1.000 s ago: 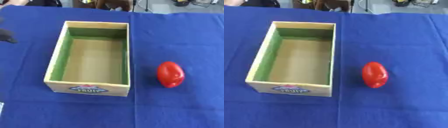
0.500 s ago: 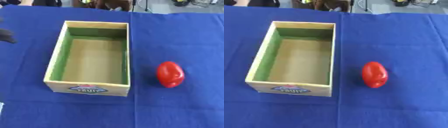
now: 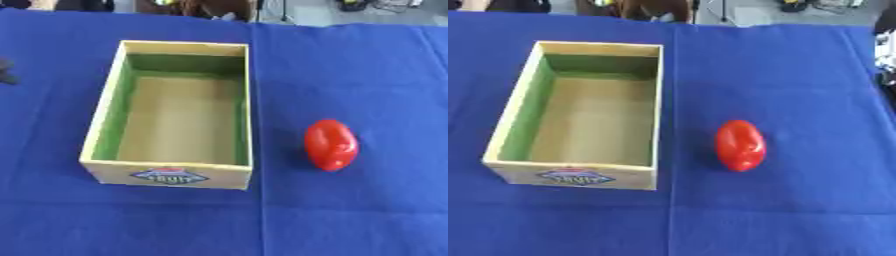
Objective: Pick up objects on the table and place them in the box.
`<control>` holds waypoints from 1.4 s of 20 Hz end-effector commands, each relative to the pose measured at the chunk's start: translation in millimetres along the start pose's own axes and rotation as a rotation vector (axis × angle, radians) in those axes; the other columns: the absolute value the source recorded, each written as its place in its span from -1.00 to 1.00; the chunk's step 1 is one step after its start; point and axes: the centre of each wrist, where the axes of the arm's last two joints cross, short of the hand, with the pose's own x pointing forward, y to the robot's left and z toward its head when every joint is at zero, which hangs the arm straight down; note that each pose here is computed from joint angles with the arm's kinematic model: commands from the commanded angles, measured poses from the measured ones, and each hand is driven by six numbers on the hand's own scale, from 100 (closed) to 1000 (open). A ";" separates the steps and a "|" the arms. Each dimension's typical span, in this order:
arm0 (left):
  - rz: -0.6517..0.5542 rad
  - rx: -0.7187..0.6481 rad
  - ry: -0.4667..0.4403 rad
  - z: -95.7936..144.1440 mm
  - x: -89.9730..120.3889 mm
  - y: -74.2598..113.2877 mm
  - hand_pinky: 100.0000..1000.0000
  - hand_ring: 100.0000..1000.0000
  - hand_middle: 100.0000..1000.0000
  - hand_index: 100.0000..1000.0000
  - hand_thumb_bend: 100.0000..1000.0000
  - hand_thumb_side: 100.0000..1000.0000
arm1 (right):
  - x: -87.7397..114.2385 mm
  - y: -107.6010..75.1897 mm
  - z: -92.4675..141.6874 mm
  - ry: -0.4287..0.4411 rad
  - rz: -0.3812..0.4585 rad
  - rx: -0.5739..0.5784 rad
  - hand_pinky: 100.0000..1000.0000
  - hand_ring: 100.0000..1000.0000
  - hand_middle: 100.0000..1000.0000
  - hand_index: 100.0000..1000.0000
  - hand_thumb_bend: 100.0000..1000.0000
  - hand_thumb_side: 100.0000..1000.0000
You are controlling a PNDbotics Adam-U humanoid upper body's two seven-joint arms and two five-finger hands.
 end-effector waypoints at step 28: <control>-0.002 -0.027 -0.014 -2.5 5.3 1.7 -0.14 -0.01 0.20 0.65 -1.00 0.85 | 23.7 -46.2 -39.7 -0.146 0.319 0.707 0.62 0.77 0.79 1.00 -0.46 0.57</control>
